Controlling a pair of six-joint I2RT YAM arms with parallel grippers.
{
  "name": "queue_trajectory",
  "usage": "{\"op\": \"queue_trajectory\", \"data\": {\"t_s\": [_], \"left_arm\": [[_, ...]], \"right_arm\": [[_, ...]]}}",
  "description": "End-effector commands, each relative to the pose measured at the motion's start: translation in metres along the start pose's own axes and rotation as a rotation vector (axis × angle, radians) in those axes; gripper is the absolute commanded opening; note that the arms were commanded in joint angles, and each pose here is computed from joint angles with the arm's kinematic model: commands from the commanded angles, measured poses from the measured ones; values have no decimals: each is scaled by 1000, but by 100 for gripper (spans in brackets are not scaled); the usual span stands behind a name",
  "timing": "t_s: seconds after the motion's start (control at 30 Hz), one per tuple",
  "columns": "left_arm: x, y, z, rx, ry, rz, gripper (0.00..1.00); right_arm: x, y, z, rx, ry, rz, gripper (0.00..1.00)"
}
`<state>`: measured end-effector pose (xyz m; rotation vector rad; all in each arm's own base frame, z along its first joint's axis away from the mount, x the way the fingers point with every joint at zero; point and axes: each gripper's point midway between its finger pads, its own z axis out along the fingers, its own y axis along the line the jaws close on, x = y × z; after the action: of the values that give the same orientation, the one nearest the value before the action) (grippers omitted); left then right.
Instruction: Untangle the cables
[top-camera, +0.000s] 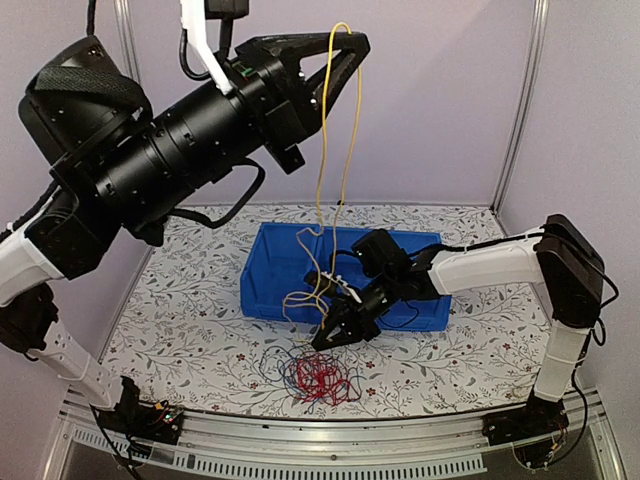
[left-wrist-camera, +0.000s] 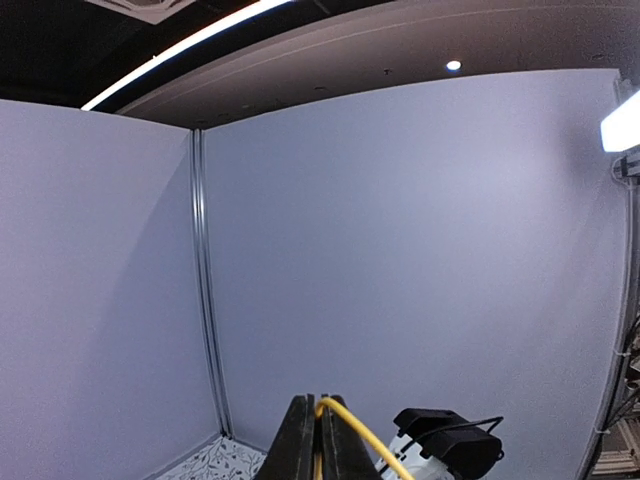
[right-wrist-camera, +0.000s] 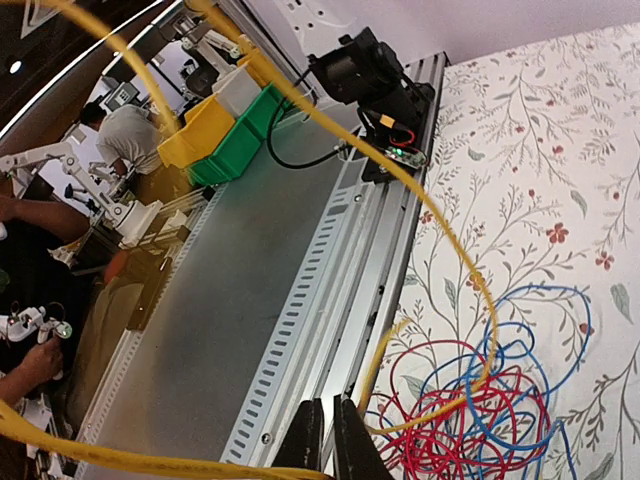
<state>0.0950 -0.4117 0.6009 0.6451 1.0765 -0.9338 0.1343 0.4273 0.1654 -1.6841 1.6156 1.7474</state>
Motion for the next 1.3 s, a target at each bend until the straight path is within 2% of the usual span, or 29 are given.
{"op": "queue_trajectory", "data": {"t_s": [0.0,0.3,0.43,0.6,0.67,0.73,0.9,1.0,1.27], "left_arm": [[-55,-16,-10,-18,-85,64,0],[-119,-40,-24,-166,-188,284,0],[-136,-38,-30,-285,-204,415,0],[-140,-21,-29,-401,-178,488,0],[-153,-13,-38,-451,-211,493,0],[-178,-2,-48,-462,-258,445,0],[-206,46,-66,-507,-302,355,0],[-225,80,-82,-571,-333,363,0],[-273,173,-166,-869,-382,439,0]], "right_arm": [[21,-22,10,1,22,75,4],[80,-70,24,106,130,238,2],[99,-84,26,138,182,298,14],[113,-91,28,152,206,318,17],[115,-95,26,174,214,317,17],[117,-97,24,179,215,323,18],[124,-106,20,208,229,341,20],[131,-112,11,238,237,362,22],[138,-112,-10,299,251,349,28]]}}
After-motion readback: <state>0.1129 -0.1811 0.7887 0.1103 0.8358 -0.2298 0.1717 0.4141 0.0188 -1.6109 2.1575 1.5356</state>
